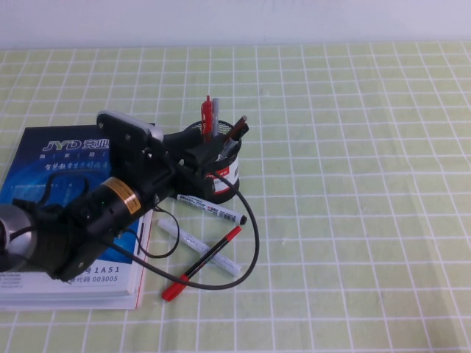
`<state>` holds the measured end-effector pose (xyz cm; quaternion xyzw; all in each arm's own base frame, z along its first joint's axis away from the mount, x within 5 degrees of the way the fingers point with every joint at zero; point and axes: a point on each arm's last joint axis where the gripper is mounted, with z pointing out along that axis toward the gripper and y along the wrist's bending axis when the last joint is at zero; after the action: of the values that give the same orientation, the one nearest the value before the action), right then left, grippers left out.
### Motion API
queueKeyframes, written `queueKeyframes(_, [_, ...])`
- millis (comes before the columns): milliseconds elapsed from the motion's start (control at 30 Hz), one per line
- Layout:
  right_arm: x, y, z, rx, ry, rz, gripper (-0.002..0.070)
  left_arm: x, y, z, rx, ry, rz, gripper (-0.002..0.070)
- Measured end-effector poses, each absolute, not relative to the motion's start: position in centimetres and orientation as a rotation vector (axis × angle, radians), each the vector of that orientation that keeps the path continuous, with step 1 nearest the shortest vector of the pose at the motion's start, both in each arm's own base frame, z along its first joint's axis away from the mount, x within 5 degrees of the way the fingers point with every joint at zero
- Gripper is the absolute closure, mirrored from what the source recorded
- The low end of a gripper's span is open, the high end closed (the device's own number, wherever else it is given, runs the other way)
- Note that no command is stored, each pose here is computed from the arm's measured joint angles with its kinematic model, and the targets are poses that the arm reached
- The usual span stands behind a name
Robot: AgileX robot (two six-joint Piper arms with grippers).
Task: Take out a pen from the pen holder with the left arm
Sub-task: Pick up the pen from the pen holder
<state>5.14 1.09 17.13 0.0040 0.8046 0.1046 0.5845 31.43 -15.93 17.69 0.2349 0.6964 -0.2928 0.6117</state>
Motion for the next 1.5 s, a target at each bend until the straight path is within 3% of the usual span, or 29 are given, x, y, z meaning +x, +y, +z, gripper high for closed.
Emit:
queueKeyframes(167, [5.14, 1.09, 17.13, 0.009, 1.877, 0.244, 0.0691, 31.85, -16.06, 17.72, 0.544, 1.645, -0.672, 0.047])
queueKeyframes(500, [5.14, 1.09, 17.13, 0.009, 1.877, 0.244, 0.0691, 32.13, -16.2, 17.88, 0.544, 1.659, -0.679, 0.0585])
queueKeyframes(1500, [5.14, 1.09, 17.13, 0.009, 1.877, 0.244, 0.0691, 31.69, -16.46, 18.33, 0.612, 1.648, -0.692, 0.0589])
